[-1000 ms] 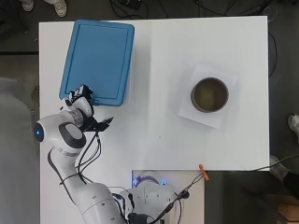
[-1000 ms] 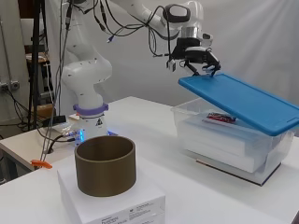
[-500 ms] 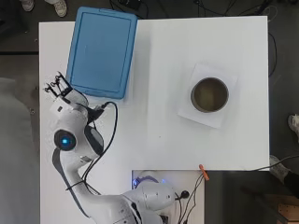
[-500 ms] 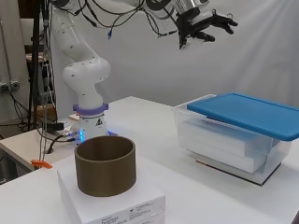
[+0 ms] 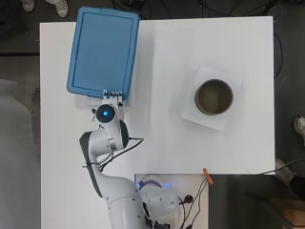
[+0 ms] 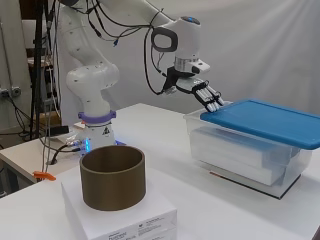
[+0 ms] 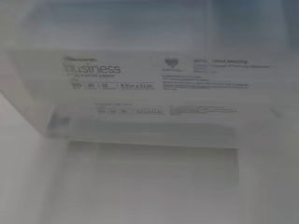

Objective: Teleoperate dual arm-hand system to remove items from a box

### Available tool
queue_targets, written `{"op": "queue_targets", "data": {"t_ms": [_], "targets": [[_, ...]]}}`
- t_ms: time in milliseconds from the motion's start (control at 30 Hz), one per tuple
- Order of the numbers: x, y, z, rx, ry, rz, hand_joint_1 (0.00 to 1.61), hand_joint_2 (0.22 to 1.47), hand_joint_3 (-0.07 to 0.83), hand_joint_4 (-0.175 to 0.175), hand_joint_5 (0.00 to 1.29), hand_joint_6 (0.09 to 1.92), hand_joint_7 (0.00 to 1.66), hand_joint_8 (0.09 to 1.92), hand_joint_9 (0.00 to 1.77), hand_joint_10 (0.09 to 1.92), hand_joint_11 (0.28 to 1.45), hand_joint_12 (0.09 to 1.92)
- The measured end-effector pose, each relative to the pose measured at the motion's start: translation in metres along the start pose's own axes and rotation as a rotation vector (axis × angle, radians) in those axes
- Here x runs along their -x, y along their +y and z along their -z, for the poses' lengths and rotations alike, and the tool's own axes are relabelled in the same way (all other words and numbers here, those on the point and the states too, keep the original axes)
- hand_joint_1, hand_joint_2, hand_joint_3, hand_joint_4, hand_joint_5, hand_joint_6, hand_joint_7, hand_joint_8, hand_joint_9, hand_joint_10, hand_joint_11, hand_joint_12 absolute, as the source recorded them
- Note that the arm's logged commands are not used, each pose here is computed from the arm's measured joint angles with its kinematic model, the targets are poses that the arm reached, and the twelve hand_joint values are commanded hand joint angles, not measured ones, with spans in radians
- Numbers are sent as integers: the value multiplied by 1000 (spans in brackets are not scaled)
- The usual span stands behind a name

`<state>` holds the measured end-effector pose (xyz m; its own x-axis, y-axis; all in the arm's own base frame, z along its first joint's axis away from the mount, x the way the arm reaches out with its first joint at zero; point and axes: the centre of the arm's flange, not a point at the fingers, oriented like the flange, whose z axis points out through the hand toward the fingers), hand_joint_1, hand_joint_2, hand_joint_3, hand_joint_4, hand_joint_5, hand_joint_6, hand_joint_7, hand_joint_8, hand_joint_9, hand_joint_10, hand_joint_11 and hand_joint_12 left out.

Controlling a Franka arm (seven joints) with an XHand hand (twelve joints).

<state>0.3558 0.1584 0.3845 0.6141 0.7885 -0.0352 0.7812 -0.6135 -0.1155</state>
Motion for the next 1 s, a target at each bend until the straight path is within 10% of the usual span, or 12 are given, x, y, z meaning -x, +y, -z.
{"op": "queue_targets", "data": {"t_ms": [300,467,700,1000], "targets": [[-29,1,27,131,-115,68,117,1097,8,-4,465,87,647,87,637,87,537,87],[-43,-25,76,136,-31,101,90,1100,6,-2,443,87,630,87,661,87,583,87],[6,-87,11,-20,-16,105,122,1165,6,33,565,87,771,87,818,87,696,87],[1,-92,-3,37,-27,274,154,1167,-1,39,636,87,815,87,861,87,725,87]]}}
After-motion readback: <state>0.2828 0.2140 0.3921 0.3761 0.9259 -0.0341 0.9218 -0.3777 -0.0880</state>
